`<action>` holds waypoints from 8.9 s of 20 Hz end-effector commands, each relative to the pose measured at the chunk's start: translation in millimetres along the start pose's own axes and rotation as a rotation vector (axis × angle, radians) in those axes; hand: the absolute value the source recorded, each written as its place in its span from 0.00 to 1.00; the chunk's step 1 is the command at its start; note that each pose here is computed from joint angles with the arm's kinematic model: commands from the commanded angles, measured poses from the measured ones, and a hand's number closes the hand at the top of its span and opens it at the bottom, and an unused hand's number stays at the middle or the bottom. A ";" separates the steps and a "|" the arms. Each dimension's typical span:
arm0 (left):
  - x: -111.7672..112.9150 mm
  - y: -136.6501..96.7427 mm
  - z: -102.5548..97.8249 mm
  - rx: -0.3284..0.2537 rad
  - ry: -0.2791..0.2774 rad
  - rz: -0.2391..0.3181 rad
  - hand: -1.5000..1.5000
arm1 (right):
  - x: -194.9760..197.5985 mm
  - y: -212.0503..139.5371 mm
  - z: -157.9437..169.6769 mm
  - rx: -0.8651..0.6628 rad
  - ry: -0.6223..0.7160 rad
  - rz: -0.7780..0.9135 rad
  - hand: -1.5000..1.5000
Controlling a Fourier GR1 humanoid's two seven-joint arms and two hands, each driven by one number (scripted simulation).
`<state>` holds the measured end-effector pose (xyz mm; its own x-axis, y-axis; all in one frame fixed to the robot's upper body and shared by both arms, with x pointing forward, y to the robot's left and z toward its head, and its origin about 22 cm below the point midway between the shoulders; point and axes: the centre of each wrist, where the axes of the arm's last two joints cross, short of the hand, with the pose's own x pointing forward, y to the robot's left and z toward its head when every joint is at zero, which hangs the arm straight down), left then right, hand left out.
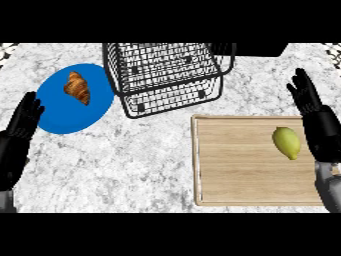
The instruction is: Pick the lemon from the tray and place it in the tiered basket
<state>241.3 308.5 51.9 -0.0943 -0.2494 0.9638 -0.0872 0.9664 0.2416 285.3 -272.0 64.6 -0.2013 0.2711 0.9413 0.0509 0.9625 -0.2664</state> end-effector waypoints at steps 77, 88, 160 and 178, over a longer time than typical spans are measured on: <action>-52.4 -80.0 -9.7 -0.282 0.109 0.146 0.50 | -42.2 -25.8 57.3 -0.085 0.623 0.513 0.00; -46.1 -94.4 -3.6 -0.269 0.103 0.150 0.50 | -45.8 -4.9 26.2 -0.169 0.431 0.463 1.00; -55.1 -94.3 -19.8 -0.338 0.083 0.155 0.50 | 216.3 199.7 -210.2 0.572 0.001 0.364 1.00; -51.2 -90.6 -22.1 -0.316 0.097 0.151 0.50 | 231.3 159.0 -226.1 0.313 0.242 0.050 0.00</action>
<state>275.1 226.2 -13.8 -0.0017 -0.1080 0.9941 0.2371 0.9657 0.1054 466.0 -41.4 267.0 0.0640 0.3818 0.9220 -0.4045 0.8545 -0.3258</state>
